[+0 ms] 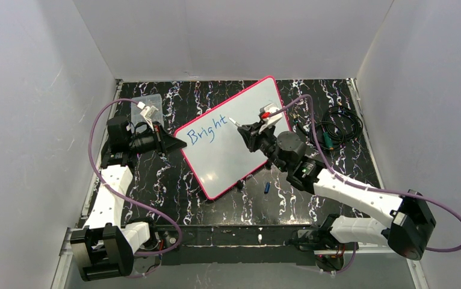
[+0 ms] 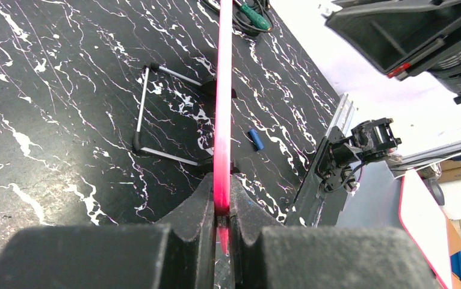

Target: Write a sentence on the whiteboard

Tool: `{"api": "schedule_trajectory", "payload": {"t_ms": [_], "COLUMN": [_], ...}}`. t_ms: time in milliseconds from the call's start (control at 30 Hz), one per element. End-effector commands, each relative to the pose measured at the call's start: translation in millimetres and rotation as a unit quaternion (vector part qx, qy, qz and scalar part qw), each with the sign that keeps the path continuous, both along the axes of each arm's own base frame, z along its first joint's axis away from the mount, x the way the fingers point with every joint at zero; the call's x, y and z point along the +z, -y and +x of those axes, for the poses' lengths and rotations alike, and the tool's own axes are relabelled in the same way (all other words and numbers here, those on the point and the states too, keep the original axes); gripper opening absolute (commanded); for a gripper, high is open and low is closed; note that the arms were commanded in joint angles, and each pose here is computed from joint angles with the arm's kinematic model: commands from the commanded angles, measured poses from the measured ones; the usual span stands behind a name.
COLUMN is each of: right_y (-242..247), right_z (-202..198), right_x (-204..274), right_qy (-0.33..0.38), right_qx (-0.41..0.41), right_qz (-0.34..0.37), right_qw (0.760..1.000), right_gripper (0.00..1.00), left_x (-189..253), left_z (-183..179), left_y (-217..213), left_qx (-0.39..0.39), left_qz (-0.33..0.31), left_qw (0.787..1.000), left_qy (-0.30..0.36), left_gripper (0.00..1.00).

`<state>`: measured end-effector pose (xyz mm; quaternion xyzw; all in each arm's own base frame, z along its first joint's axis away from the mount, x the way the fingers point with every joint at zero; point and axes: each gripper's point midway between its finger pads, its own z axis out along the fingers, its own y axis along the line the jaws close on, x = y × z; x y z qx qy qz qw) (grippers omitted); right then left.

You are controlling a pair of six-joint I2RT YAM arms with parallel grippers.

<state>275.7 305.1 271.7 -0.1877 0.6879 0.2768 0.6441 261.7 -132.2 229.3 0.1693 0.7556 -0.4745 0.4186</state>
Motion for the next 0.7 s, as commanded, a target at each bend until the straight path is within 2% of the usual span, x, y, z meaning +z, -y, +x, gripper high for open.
{"api": "schedule_trajectory", "payload": {"t_ms": [0, 667], "right_y": [-0.6, 27.5], "right_z": [-5.5, 31.6], "right_x": [42.4, 21.7], "right_qy": [0.033, 0.006], "right_qx": [0.023, 0.055], "right_qz": [0.014, -0.017], "right_qw": [0.999, 0.998], "right_gripper": [0.01, 0.01], "left_x": [16.9, 17.0], "left_z": [-3.4, -1.8], "left_y": [1.4, -0.7], "left_qx": [-0.013, -0.001], "left_qz": [0.004, 0.009], "left_qw": [0.999, 0.999], "left_qy": [0.051, 0.054], "left_gripper": [0.0, 0.0]}}
